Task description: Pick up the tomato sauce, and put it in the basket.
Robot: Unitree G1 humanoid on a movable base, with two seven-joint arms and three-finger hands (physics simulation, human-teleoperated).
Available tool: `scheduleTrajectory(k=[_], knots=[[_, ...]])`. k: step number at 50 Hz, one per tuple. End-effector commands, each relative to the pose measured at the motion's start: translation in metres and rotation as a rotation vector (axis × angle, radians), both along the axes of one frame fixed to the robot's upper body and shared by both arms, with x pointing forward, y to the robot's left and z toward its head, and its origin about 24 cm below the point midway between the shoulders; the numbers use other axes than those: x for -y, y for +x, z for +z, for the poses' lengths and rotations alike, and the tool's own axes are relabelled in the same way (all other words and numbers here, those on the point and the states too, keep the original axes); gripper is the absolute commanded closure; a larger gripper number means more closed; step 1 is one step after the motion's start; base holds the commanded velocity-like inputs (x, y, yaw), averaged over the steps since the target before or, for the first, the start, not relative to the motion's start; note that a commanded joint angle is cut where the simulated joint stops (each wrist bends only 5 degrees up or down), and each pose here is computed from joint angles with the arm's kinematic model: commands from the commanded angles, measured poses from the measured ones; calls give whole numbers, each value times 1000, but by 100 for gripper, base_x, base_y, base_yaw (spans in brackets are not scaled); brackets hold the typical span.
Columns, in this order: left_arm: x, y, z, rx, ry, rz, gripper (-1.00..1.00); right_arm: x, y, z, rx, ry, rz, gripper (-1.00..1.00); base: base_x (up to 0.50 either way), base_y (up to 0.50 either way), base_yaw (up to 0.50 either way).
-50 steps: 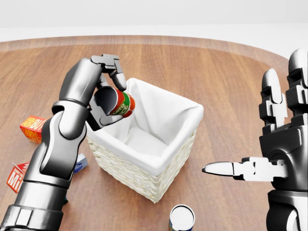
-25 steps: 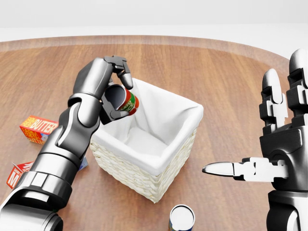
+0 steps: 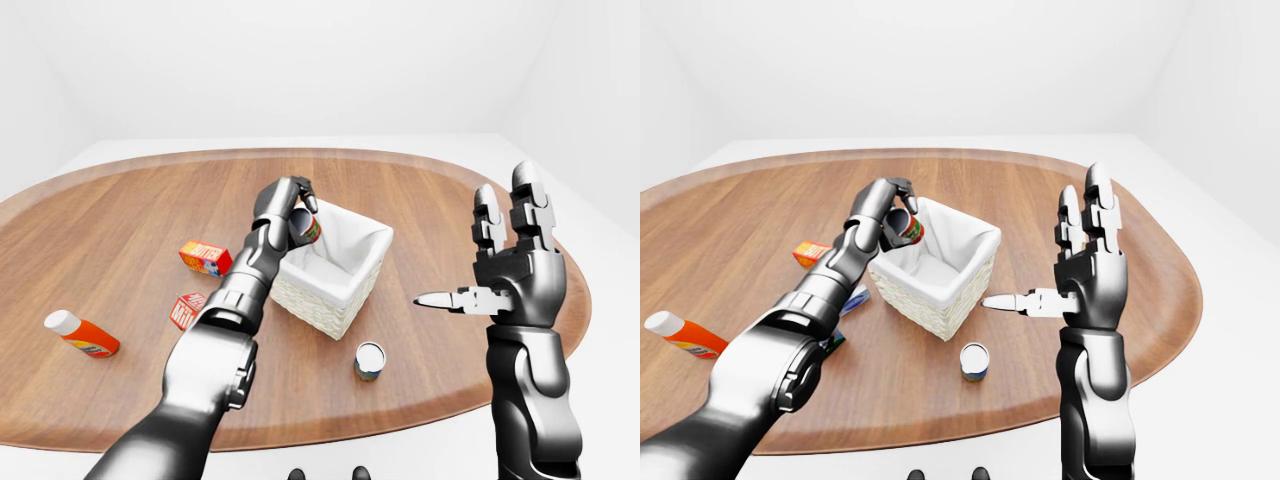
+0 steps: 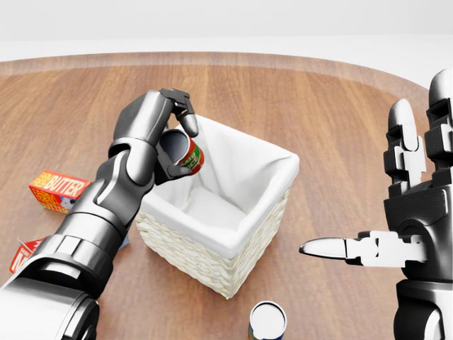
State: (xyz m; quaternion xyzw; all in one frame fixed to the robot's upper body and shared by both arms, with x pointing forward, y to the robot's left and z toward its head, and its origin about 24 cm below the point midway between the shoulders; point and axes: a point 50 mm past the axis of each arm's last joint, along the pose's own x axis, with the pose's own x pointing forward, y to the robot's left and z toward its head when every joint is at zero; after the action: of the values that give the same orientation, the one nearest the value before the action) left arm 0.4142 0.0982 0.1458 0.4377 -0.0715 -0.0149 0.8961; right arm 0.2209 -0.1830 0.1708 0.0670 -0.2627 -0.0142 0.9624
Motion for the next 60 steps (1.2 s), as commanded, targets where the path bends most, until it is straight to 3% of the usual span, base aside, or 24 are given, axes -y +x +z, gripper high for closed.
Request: scheduleTrajectory(k=[1,40,41,42,43,44,60], knots=[[2,1,1,2,-43,20,100,0,-1,1,5,2,1,-100,0,0,0],[4,0,-7,-17,0,29,100,-1,1,-1,-6,3,5,-100,0,0,0],[4,0,-7,-16,1,29,62,-1,1,-2,-8,3,4,-100,0,0,0],[4,0,-6,-15,2,29,44,-1,1,-2,-8,3,5,-100,0,0,0],[4,0,-6,-15,2,29,-48,-1,1,-2,-8,4,5,-100,0,0,0],[3,0,-6,-13,4,31,-100,-1,1,-1,-5,4,6,-100,0,0,0],[5,0,-4,-3,11,28,-100,0,0,1,6,5,3,-100,0,0,0]])
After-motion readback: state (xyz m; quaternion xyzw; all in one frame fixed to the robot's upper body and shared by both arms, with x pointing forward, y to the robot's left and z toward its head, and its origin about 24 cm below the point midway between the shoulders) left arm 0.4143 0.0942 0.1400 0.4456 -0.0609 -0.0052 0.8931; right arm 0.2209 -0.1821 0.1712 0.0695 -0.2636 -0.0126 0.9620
